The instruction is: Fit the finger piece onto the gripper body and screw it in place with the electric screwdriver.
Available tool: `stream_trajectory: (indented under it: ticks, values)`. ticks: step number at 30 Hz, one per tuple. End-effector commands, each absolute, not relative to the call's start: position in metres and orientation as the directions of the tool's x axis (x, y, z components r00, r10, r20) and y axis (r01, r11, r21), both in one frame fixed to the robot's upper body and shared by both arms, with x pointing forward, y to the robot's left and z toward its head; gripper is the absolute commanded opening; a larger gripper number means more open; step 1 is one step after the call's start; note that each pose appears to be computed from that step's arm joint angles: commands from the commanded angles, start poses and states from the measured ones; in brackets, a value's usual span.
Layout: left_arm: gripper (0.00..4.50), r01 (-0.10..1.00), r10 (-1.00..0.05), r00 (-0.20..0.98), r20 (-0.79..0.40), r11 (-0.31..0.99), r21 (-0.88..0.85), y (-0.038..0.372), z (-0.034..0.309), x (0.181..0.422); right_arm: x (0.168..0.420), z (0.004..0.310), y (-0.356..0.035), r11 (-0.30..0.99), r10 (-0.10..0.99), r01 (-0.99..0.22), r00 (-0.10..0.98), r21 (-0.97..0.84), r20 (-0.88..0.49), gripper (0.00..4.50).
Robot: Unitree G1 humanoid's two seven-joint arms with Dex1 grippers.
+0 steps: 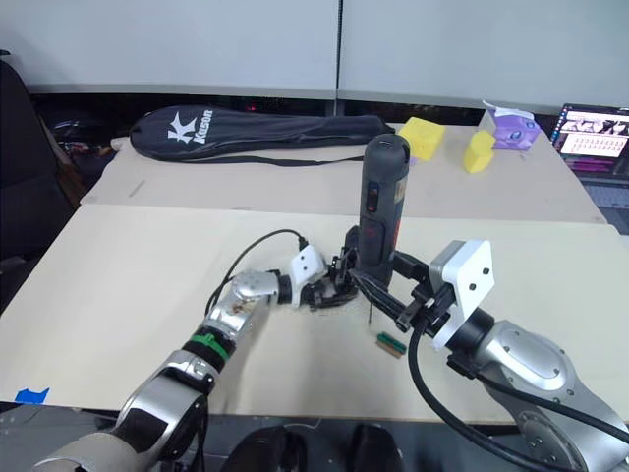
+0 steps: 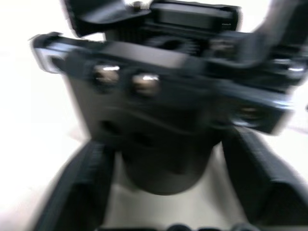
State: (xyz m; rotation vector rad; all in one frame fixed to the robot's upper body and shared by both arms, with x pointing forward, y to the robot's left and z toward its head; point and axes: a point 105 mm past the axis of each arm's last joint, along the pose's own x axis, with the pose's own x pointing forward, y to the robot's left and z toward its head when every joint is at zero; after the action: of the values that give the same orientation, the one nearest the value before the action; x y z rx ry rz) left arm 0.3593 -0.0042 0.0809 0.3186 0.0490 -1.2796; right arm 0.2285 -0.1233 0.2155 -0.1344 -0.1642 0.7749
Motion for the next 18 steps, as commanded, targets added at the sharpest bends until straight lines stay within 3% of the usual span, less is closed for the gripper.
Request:
stream_trajectory:
  ticks: [1, 6, 14, 18]
  values:
    - [2.32, 0.967, -0.966, 0.151, -0.211, 0.099, 0.235, -0.011, 0.091, 0.352, 0.216, 0.236, -0.12, 0.683, 0.73, -0.69, 0.661, -0.241, 0.176, 1.92]
    - [2.32, 0.972, -0.969, 0.022, -0.246, -0.037, 0.232, -0.013, 0.103, 0.353, 0.211, 0.236, -0.115, 0.655, 0.755, -0.718, 0.633, -0.235, 0.17, 1.92]
    - [2.32, 0.974, -0.943, 0.034, -0.33, -0.042, 0.223, -0.02, 0.098, 0.361, 0.21, 0.239, -0.111, 0.645, 0.764, -0.731, 0.623, -0.222, 0.167, 1.92]
    - [4.2, 0.975, -0.943, 0.0, -0.332, -0.073, 0.207, -0.012, 0.093, 0.356, 0.21, 0.239, -0.108, 0.642, 0.767, -0.735, 0.62, -0.219, 0.166, 1.92]
